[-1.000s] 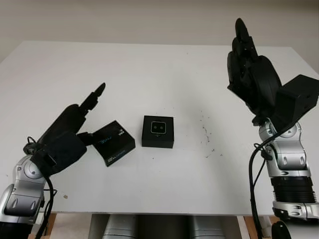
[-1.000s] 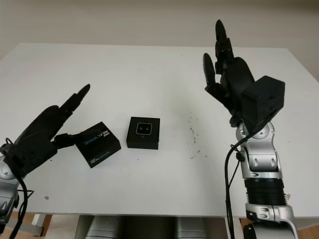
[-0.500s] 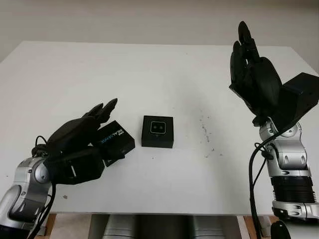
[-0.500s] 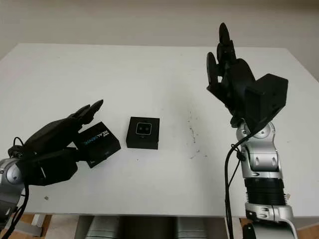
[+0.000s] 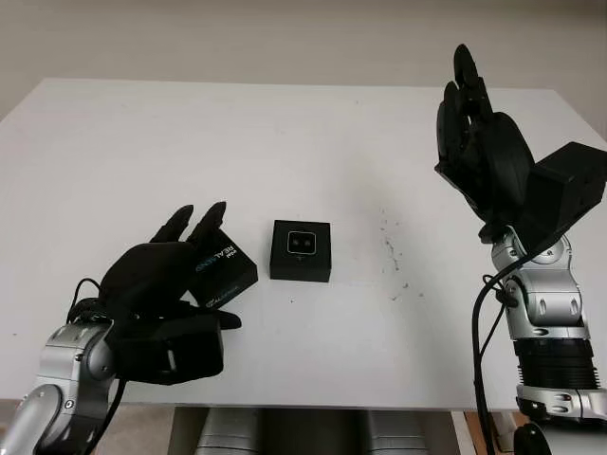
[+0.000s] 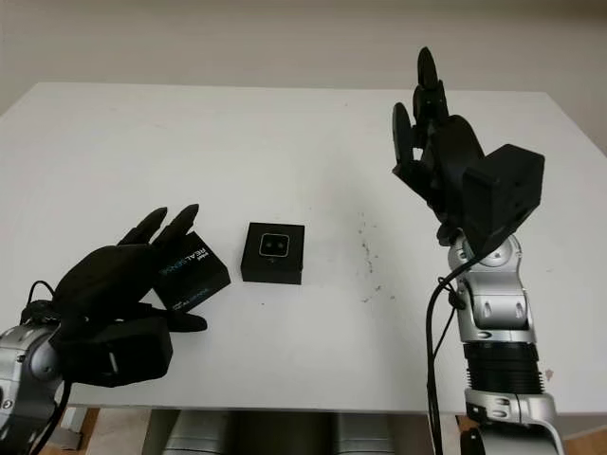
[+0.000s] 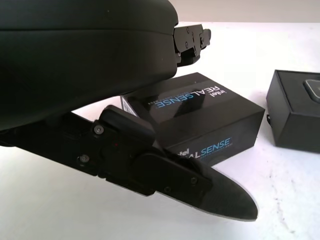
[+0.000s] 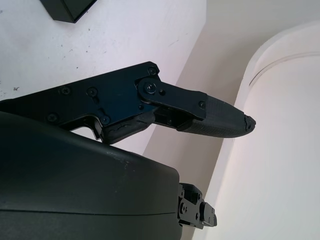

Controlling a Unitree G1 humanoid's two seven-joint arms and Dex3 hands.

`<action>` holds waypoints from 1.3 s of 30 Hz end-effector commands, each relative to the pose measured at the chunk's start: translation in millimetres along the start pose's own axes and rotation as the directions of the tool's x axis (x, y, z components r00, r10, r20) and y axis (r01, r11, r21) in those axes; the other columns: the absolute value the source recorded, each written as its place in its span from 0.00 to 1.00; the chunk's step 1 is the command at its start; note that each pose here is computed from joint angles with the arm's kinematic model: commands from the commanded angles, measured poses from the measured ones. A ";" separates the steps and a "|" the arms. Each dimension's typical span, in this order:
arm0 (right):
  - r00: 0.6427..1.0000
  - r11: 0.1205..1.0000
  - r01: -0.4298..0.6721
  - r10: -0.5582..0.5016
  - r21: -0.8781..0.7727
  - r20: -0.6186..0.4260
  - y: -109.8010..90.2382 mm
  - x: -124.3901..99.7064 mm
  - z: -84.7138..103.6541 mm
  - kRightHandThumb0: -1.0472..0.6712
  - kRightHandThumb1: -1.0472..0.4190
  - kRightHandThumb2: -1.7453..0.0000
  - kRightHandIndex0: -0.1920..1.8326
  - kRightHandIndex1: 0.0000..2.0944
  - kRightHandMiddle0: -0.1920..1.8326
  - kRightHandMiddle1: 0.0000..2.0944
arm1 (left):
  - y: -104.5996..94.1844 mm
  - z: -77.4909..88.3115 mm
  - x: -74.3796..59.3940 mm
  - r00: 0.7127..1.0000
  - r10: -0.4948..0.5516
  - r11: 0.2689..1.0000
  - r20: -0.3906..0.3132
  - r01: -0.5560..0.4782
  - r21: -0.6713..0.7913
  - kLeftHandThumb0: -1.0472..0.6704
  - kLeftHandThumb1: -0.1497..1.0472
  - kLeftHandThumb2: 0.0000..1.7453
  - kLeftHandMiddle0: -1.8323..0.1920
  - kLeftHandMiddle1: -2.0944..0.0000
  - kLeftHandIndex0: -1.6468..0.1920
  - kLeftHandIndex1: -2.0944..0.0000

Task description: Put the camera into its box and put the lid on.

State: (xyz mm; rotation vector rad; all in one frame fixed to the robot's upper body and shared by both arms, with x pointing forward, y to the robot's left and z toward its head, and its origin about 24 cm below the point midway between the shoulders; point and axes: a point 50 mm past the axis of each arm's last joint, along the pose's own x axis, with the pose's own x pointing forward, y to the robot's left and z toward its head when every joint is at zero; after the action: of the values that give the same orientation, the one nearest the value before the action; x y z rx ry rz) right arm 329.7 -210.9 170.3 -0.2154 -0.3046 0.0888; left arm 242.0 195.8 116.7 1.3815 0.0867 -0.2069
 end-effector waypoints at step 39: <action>0.997 0.997 -0.076 0.076 0.005 -0.017 8.1 -3.6 1.9 0.19 0.00 0.58 0.00 0.00 0.00 0.00 | 38.7 2.7 6.7 0.982 0.142 0.989 0.128 -0.135 -0.060 0.55 0.95 0.03 0.82 0.17 0.82 0.20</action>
State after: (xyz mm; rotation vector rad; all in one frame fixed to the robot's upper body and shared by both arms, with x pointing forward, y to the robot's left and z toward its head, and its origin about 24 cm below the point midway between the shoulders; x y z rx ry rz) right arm 327.1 -206.6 168.6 -0.2293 -0.2759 0.1428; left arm 252.3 198.5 132.4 1.3054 -0.0463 -0.2022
